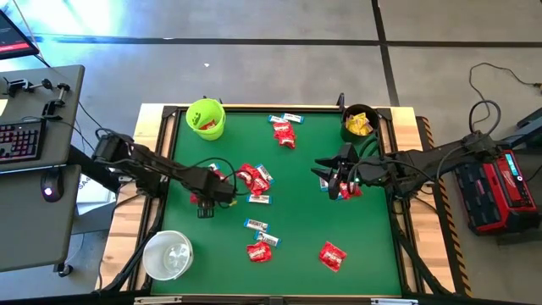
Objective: Sort candy by brand, put in halloween buckets
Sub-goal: Put the red candy into the green bucket
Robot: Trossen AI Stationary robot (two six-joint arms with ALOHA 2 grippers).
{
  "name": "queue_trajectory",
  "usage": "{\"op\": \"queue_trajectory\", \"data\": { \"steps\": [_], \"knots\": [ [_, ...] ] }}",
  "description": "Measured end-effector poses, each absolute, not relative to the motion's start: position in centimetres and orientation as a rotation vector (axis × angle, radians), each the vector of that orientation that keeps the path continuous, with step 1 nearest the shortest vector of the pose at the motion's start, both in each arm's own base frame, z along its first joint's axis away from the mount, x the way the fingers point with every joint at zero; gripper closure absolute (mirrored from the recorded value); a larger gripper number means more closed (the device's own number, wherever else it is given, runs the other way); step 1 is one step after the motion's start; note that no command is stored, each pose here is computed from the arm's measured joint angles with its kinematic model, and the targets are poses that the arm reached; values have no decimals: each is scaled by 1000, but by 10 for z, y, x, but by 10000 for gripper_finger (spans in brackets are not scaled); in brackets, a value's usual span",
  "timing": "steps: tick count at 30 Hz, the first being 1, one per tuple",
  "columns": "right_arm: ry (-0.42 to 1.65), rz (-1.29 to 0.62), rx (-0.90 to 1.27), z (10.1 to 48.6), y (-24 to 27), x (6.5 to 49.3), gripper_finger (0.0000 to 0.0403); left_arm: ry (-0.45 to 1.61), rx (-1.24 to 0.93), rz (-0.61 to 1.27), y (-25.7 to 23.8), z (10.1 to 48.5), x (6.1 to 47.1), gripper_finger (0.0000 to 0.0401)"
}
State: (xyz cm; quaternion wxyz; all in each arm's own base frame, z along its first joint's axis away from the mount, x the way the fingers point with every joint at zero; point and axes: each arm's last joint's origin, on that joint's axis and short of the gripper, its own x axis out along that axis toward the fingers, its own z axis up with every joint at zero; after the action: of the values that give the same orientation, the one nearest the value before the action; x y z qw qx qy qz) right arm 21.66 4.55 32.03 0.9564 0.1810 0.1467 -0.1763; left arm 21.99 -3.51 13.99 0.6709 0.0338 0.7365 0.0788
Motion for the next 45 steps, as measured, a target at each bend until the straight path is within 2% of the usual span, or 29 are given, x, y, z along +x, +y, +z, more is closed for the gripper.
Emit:
{"op": "queue_trajectory", "data": {
  "steps": [4, 7, 13, 15, 24, 33, 38, 45],
  "knots": [
    [298, -358, 368, 320, 45, 217, 253, 1669, 92, 164, -35, 136, 222, 237],
    [297, -359, 368, 320, 45, 217, 253, 1670, 86, 158, -36, 136, 222, 260],
    [297, -360, 368, 320, 45, 217, 253, 1674, 38, 118, -37, 137, 222, 367],
    [297, -360, 367, 320, 45, 217, 253, 1675, 25, 108, -38, 138, 224, 391],
    [301, -365, 359, 320, 45, 216, 253, 1628, -25, 51, -43, 162, 242, 399],
    [327, -371, 343, 317, 45, 215, 253, 1451, -202, 40, -36, 216, 248, 401],
    [328, -371, 343, 317, 45, 215, 253, 1290, -386, 159, -6, 252, 236, 401],
    [327, -380, 336, 317, 45, 215, 253, 1093, -633, 461, 53, 280, 206, 401]
  ]
}}
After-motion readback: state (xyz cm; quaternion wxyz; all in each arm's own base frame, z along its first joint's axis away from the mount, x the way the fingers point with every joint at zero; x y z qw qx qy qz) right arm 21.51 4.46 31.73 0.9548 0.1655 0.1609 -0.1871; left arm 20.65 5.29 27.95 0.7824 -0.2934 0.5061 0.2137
